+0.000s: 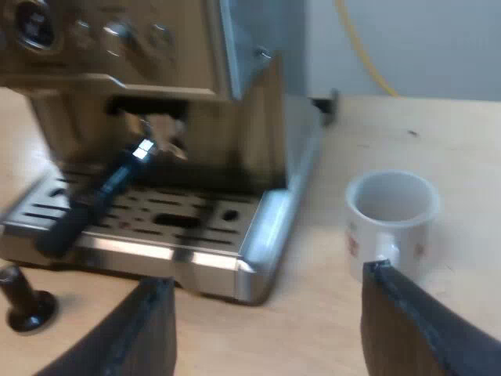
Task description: Pour the beans into the coffee machine
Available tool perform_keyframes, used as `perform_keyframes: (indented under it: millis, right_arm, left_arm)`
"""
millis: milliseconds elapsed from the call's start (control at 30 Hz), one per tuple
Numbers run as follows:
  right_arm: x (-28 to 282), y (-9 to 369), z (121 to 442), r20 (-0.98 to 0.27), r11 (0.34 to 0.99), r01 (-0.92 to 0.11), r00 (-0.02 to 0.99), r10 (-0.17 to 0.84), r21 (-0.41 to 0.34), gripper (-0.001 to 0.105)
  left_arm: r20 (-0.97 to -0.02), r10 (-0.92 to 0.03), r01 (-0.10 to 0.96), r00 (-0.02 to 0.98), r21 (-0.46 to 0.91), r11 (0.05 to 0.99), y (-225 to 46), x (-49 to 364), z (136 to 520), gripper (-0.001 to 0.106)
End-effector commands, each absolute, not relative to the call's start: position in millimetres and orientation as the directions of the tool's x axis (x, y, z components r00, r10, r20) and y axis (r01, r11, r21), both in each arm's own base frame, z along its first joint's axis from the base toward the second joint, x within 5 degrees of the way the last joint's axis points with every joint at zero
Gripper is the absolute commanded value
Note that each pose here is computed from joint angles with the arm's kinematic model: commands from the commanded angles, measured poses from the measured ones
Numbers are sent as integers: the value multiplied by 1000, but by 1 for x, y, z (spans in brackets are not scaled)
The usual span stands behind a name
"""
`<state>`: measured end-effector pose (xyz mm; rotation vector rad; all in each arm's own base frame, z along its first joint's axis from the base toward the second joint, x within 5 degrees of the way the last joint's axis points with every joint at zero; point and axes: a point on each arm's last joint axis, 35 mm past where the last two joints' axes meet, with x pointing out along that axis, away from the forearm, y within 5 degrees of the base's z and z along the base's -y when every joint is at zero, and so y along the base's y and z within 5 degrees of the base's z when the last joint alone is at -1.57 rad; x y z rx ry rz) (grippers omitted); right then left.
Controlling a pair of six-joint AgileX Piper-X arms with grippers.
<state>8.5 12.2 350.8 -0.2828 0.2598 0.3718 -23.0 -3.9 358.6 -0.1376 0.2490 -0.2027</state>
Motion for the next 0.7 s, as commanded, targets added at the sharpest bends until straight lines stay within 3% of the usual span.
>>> perform_keyframes:
  millis: [33,200,367,533,700]
  right_arm:
    - [-7,10,349,-294,916,-311,927,233,-255,54]
    - [-9,9,338,-334,927,-281,923,191,-248,54]
    - [-9,9,327,-407,946,-279,893,192,-166,54]
    - [-5,6,317,-457,952,-238,880,128,-191,54]
    - [5,6,309,-447,942,-247,886,125,-227,54]
  left_arm:
    - [-283,-210,167,936,-167,972,-4,-22,356,69]
    - [-299,-208,163,931,-169,972,-4,-23,354,69]
    - [-325,-208,158,923,-172,972,-4,-24,351,69]
    - [-325,-205,156,923,-171,973,-4,-24,351,69]
    - [-327,-203,154,923,-170,973,-4,-23,350,69]
